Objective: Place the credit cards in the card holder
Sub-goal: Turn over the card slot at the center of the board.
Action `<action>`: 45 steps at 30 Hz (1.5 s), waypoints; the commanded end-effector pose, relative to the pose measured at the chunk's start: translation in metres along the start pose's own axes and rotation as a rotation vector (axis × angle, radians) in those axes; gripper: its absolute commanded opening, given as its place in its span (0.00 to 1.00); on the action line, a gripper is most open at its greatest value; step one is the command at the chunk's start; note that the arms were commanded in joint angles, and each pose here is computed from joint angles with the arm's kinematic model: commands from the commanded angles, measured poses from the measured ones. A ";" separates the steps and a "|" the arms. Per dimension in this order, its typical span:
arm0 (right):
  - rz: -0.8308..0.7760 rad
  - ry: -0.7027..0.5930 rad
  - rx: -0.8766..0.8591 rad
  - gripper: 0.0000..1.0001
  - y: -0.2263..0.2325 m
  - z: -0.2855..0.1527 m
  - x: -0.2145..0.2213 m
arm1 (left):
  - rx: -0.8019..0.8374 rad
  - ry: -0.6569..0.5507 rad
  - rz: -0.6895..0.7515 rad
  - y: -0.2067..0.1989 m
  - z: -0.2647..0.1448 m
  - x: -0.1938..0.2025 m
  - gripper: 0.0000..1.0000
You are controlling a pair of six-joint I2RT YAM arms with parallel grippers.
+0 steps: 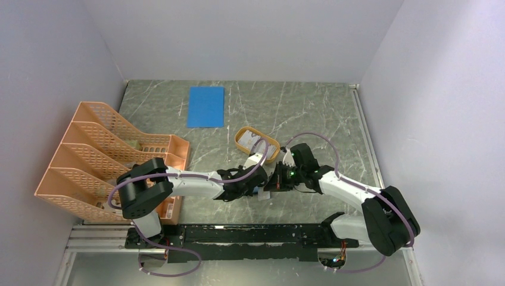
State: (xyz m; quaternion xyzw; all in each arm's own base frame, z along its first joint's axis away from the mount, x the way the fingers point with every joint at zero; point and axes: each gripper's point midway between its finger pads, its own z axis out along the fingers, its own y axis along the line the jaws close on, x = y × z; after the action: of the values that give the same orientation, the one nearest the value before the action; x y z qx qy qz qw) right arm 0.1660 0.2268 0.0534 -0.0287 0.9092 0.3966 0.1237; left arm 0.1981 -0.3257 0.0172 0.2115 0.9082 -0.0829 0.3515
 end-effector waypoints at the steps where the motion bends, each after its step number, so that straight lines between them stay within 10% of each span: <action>1: 0.005 0.015 -0.020 0.00 0.002 0.003 0.004 | -0.119 0.164 0.090 0.040 -0.001 0.054 0.05; 30: 0.057 0.057 -0.061 0.00 0.007 0.028 -0.001 | -0.075 0.101 0.046 0.028 -0.021 0.018 0.06; 37: 0.001 0.054 -0.090 0.00 0.028 0.033 -0.009 | -0.015 0.020 0.000 0.019 -0.055 -0.026 0.39; 45: -0.054 0.069 -0.128 0.00 0.049 0.044 -0.007 | -0.035 -0.039 -0.076 0.037 -0.082 -0.035 0.45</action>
State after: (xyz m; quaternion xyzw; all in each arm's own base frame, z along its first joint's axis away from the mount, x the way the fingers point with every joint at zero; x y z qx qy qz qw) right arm 0.1694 0.2763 0.0521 -0.0564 0.8940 0.4359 0.0871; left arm 0.1882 -0.2978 0.0944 0.1939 0.9063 -0.0966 0.3629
